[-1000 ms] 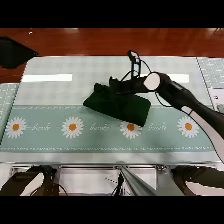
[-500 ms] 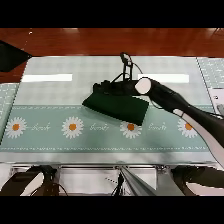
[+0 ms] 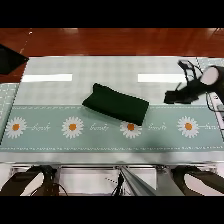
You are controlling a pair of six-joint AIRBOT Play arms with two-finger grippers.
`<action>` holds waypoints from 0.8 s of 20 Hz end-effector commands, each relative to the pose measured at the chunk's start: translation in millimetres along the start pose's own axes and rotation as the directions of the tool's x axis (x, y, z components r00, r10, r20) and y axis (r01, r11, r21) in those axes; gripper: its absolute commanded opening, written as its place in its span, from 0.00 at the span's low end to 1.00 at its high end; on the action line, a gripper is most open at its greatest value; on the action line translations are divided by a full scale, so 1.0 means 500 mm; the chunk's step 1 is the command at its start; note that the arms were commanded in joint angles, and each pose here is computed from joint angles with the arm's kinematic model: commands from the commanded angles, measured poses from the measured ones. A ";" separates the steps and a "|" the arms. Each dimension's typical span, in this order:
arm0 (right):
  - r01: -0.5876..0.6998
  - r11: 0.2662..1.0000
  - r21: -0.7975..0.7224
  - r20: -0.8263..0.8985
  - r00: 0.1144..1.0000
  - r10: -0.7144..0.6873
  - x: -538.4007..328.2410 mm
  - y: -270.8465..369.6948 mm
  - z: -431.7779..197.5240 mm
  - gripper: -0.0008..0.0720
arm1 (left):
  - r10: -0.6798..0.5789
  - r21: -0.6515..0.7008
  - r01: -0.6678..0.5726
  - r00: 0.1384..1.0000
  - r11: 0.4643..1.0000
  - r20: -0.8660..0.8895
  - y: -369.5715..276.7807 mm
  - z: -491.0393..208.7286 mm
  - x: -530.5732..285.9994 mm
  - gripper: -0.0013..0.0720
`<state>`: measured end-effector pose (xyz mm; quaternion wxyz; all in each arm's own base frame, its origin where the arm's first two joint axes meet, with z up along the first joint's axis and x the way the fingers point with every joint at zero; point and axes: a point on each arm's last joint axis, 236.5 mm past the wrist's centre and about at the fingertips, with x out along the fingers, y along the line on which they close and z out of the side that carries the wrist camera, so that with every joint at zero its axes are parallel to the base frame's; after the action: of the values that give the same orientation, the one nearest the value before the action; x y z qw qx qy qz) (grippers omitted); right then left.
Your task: Fold the shirts.
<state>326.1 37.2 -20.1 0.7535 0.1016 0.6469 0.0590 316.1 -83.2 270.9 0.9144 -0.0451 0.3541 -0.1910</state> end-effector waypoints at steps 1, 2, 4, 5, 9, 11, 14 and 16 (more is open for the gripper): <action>-0.434 0.855 0.283 0.077 0.899 0.430 0.029 0.081 -0.042 0.83 | 0.049 0.003 -0.049 0.998 0.999 -0.026 0.027 -0.015 0.007 0.32; -0.510 0.801 0.313 0.145 0.859 0.491 0.043 0.115 -0.029 0.83 | 0.044 -0.003 -0.044 0.998 0.999 -0.041 0.028 -0.025 0.016 0.32; -0.529 0.776 0.343 0.203 0.849 0.489 0.082 0.141 -0.026 0.83 | 0.038 -0.019 -0.040 0.996 0.999 -0.080 0.034 -0.050 0.035 0.32; -0.514 0.787 0.341 0.204 0.858 0.472 0.104 0.153 -0.031 0.83 | 0.035 -0.025 -0.038 0.994 0.999 -0.100 0.036 -0.062 0.042 0.31; -0.503 0.790 0.352 0.192 0.864 0.465 0.169 0.220 -0.033 0.83 | 0.031 -0.058 -0.039 0.992 0.998 -0.123 0.038 -0.077 0.050 0.31; -0.504 0.763 0.404 0.200 0.863 0.464 0.203 0.246 -0.030 0.83 | 0.031 -0.058 -0.038 0.992 0.998 -0.124 0.038 -0.077 0.050 0.31; -0.570 0.728 0.382 0.240 0.822 0.517 0.180 0.281 -0.003 0.04 | 0.031 -0.058 -0.039 0.992 0.998 -0.124 0.038 -0.077 0.050 0.31; -0.628 0.752 0.201 0.251 0.775 0.580 0.090 0.305 0.024 0.04 | 0.031 -0.058 -0.039 0.992 0.998 -0.123 0.038 -0.077 0.051 0.31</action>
<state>341.6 185.8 -64.7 0.7074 0.4295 0.5430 0.1422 313.9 -73.6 222.9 0.8929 -0.0541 0.4145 -0.1672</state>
